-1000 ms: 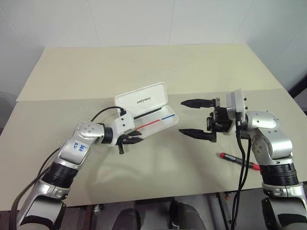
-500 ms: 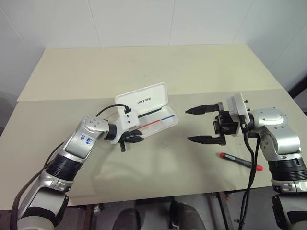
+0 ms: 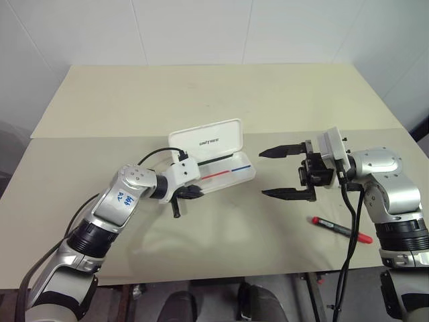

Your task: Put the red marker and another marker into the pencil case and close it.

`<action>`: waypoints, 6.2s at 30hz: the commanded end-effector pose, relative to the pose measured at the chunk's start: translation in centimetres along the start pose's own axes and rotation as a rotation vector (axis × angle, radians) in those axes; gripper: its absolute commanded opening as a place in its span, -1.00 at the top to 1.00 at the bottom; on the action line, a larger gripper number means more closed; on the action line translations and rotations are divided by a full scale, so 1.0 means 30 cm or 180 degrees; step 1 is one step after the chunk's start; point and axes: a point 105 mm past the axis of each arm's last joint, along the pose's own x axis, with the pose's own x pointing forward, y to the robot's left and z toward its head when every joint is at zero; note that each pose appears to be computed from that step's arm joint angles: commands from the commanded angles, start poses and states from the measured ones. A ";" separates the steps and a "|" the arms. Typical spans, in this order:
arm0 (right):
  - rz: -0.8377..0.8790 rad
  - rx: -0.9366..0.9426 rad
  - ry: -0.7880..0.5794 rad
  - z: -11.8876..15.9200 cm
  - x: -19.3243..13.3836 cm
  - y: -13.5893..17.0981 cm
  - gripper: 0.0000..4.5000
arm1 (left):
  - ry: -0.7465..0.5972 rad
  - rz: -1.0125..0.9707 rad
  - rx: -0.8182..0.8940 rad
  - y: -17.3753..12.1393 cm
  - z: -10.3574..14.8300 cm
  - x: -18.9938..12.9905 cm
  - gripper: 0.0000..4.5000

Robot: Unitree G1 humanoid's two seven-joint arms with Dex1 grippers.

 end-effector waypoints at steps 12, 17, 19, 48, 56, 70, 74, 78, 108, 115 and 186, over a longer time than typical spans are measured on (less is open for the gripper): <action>0.0029 -0.0148 0.0053 0.048 -0.018 0.000 -1.00 | -0.0072 -0.1083 0.0382 -0.195 0.030 0.020 0.99; -0.0013 -0.0143 0.0055 0.051 -0.025 0.010 -1.00 | -0.0030 -0.0947 0.0298 -0.185 0.019 0.035 0.99; -0.0029 -0.0139 0.0051 0.050 -0.026 0.016 -1.00 | -0.0024 -0.0874 0.0232 -0.178 0.019 0.042 0.99; -0.0156 0.0083 -0.0062 0.008 -0.020 0.009 -1.00 | -0.0889 -0.0527 -0.0182 -0.161 0.142 -0.050 -0.99; -0.0294 0.0299 0.0016 -0.044 -0.054 0.008 -1.00 | -0.1237 -0.0404 -0.0060 -0.229 0.102 -0.128 -0.99; -0.0988 0.0734 0.0882 -0.154 -0.349 0.042 -1.00 | -0.1993 -0.0328 0.0159 -0.234 0.131 -0.171 -0.99; -0.1240 0.0946 0.1204 -0.225 -0.431 0.083 -1.00 | -0.2215 -0.0366 0.0187 -0.220 0.161 -0.188 -0.99; -0.1446 0.1195 0.1497 -0.293 -0.491 0.139 -1.00 | -0.2426 -0.0400 0.0197 -0.211 0.200 -0.219 -0.99; -0.1616 0.1143 0.1060 -0.476 -0.508 0.298 0.71 | -0.2254 -0.0679 0.0341 -0.196 0.159 -0.317 -1.00; -0.1586 0.0791 0.0918 -0.424 -0.445 0.218 0.71 | -0.2230 -0.0580 0.0311 -0.174 0.156 -0.299 -1.00; 0.0300 -0.0314 0.0316 -0.254 0.299 -0.071 0.71 | -0.1884 0.0589 -0.0033 -0.140 0.046 -0.329 -1.00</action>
